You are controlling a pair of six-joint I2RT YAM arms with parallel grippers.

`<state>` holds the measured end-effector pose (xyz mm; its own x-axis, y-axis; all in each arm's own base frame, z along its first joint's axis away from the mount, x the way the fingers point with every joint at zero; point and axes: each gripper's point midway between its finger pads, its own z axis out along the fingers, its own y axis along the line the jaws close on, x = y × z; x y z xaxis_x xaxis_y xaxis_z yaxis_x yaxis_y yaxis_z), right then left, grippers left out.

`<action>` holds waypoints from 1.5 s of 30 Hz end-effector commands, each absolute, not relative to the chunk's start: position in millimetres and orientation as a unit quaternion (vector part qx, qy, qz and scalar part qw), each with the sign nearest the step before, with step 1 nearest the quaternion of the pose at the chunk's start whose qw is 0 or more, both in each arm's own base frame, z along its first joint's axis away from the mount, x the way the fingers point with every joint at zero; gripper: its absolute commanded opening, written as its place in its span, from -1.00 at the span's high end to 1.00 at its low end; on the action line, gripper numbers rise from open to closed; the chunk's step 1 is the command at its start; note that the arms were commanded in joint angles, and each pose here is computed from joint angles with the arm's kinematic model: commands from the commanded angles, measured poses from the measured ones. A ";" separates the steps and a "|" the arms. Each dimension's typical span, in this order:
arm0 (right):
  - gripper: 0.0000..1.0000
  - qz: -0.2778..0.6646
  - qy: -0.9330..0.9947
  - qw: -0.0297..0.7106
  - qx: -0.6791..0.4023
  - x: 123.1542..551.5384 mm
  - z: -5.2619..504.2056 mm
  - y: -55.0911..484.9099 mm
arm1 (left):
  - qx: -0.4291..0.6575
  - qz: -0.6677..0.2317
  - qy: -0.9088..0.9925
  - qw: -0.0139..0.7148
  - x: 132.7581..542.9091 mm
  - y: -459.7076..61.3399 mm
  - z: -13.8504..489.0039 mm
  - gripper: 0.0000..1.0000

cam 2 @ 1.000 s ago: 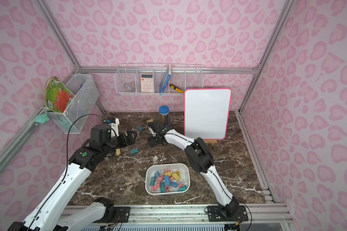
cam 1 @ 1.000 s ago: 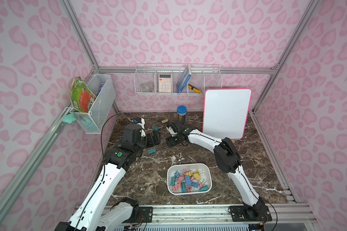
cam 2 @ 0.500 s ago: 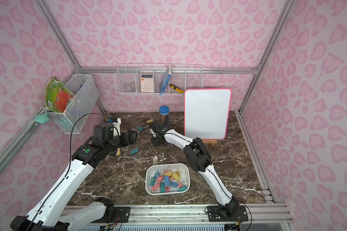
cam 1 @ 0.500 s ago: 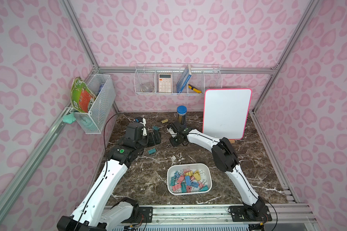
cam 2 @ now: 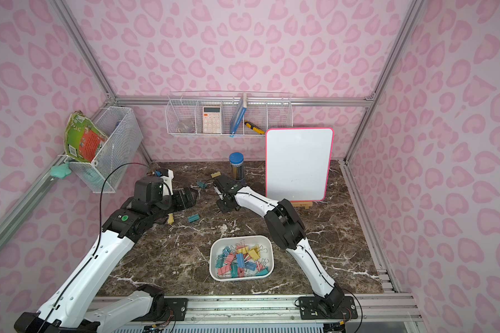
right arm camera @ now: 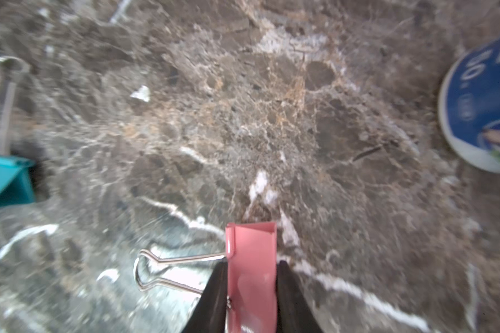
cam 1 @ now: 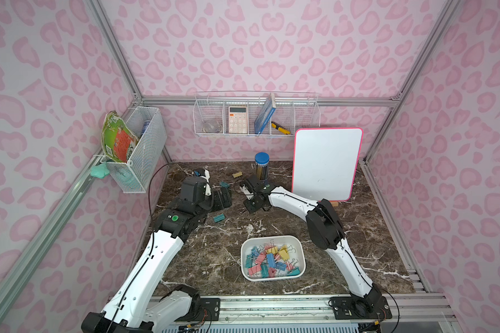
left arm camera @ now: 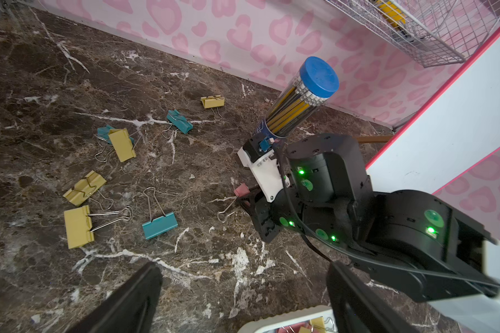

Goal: Put the binder clips in the storage box
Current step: Pick up the binder clip at the center of the board, then place the binder clip in the storage box.

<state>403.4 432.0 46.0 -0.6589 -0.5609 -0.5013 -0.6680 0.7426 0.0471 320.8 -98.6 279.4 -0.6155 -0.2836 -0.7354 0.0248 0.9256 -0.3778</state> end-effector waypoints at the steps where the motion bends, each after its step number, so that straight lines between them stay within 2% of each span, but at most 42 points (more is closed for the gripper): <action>1: 0.51 0.143 0.898 0.250 -0.333 399.3 67.8 438.3 | -0.071 -0.171 0.881 0.435 319.8 -95.8 280.1 -0.89; 8: 0.51 0.192 0.887 0.282 -0.312 375.4 124.9 423.6 | -0.079 -0.164 0.881 0.437 320.4 -92.7 278.7 -0.94; 14: 0.49 0.264 0.872 0.302 -0.282 310.3 172.7 387.2 | -0.090 -0.166 0.874 0.448 326.2 -91.3 282.7 -0.98; 21: 0.48 0.244 0.900 0.249 -0.260 207.4 151.5 340.8 | -0.116 -0.149 0.880 0.435 339.7 -86.8 268.7 -0.96; 28: 0.47 0.216 0.929 0.210 -0.212 150.5 115.4 291.3 | -0.155 -0.155 0.885 0.412 358.2 -88.9 242.6 -0.88; 33: 0.34 0.201 0.942 0.185 -0.195 136.2 85.3 270.4 | -0.170 -0.143 0.892 0.392 365.7 -87.3 225.8 -0.85; 38: 0.01 0.179 0.947 0.186 -0.193 137.5 76.2 260.9 | -0.189 -0.125 0.899 0.375 362.2 -78.9 210.5 -0.83; 40: -0.19 0.178 0.943 0.207 -0.190 144.2 88.7 261.9 | -0.195 -0.120 0.900 0.371 360.3 -75.2 205.1 -0.83; 45: -0.31 0.207 0.917 0.306 -0.151 180.3 146.4 273.0 | -0.232 -0.108 0.902 0.348 356.1 -61.4 185.8 -0.69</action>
